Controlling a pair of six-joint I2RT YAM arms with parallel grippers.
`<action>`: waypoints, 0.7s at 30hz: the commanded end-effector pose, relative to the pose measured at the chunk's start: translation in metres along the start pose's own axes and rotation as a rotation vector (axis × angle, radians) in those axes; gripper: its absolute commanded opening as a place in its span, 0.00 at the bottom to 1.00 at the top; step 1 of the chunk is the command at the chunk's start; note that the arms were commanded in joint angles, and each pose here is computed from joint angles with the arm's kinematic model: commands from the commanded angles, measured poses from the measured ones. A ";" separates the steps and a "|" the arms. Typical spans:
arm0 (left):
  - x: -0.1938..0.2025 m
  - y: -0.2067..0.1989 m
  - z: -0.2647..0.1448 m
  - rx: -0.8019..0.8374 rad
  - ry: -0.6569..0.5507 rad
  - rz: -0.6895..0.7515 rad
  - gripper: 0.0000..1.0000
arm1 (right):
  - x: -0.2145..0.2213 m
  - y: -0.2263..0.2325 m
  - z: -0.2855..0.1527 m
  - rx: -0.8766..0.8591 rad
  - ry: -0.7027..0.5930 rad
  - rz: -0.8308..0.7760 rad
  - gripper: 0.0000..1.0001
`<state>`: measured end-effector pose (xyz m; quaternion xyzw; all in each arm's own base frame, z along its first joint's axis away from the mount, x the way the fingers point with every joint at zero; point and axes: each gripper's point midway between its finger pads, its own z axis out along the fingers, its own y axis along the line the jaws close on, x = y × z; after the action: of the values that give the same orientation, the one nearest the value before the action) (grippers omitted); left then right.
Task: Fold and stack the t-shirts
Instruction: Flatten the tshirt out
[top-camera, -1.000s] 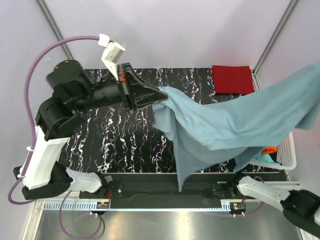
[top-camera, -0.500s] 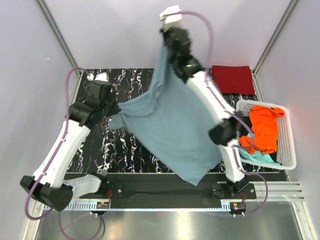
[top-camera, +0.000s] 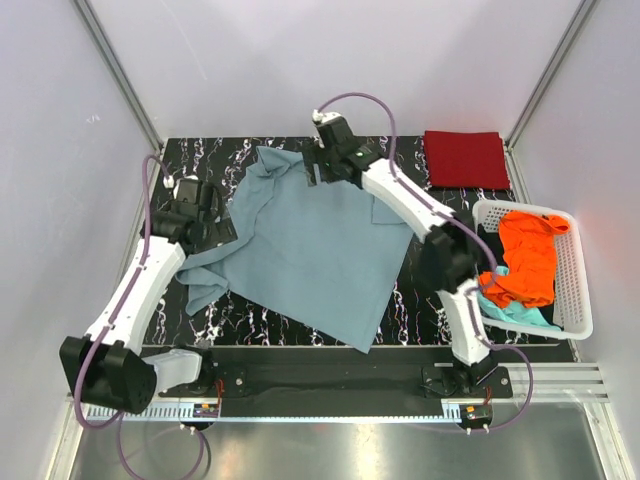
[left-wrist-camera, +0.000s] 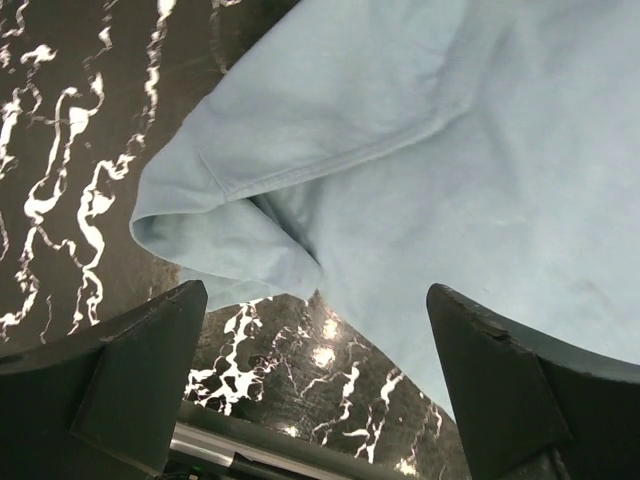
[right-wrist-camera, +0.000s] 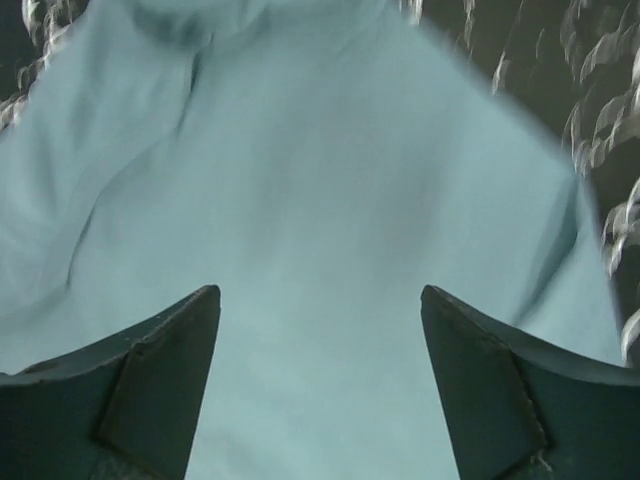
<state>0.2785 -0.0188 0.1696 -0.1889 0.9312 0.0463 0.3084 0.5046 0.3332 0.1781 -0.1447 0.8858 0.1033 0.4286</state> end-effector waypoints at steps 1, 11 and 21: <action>-0.009 -0.021 -0.016 0.143 -0.047 0.035 0.99 | 0.008 0.025 -0.099 -0.182 0.087 0.192 0.89; 0.022 -0.060 0.020 0.296 0.111 0.203 0.79 | 0.204 0.041 -0.183 -0.326 0.517 0.494 0.74; 0.015 -0.075 0.081 0.205 0.189 0.252 0.77 | 0.279 0.042 -0.191 -0.285 0.683 0.543 0.29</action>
<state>0.3175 -0.0764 0.0777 -0.0485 0.9817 -0.0309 0.1814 0.1813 0.2534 0.0685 0.0060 0.9683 0.2471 0.0354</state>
